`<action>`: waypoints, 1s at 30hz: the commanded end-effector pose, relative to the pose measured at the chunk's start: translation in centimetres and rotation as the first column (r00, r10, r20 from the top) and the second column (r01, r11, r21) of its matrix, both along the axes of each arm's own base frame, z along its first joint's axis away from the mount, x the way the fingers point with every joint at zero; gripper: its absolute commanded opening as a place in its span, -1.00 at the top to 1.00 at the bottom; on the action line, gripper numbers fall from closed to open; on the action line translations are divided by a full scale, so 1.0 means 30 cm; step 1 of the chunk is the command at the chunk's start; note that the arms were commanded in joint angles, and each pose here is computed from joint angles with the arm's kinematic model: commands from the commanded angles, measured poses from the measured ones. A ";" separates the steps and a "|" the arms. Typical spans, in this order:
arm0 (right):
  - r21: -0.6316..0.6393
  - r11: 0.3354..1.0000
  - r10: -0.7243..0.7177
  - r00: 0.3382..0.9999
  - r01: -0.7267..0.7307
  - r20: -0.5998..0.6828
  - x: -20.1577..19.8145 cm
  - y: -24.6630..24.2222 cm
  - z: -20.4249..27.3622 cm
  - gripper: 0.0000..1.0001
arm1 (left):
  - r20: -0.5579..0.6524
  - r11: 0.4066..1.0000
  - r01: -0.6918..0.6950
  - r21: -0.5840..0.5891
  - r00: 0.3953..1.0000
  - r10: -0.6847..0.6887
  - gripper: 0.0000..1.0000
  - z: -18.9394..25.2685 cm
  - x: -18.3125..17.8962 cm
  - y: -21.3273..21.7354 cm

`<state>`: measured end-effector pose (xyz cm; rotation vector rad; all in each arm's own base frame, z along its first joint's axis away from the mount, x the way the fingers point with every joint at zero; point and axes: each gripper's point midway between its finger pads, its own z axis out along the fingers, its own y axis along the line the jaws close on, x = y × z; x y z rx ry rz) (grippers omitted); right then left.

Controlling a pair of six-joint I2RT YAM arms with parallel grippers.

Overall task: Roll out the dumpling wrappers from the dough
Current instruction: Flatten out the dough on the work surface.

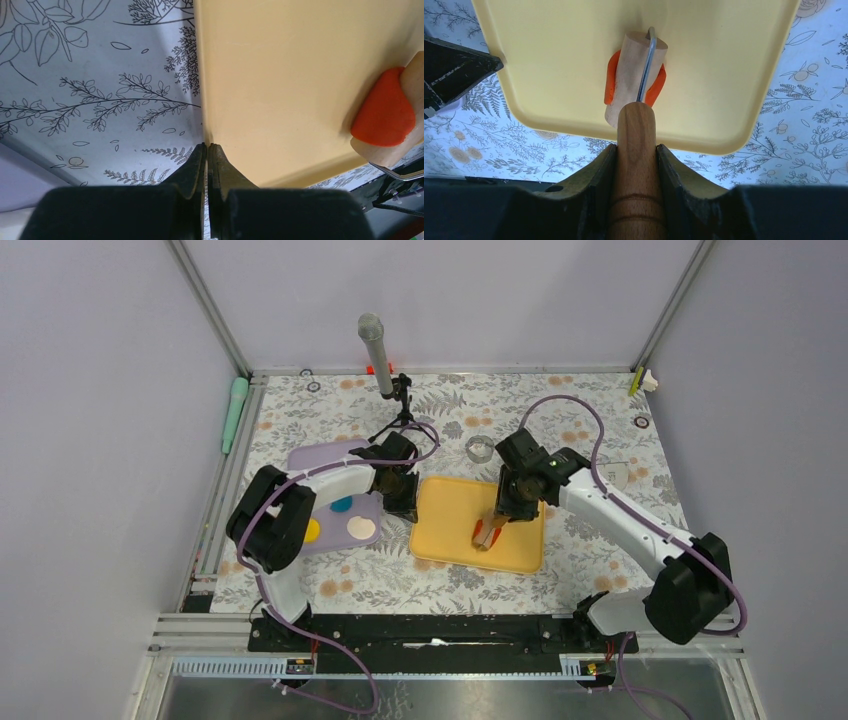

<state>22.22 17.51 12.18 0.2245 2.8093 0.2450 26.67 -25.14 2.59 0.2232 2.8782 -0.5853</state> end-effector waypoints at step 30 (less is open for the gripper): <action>-0.039 0.999 -0.024 1.000 0.024 0.008 -0.097 -0.102 -0.057 1.00 | 0.025 1.000 -0.016 -0.014 1.000 0.016 1.00 0.012 -0.005 0.007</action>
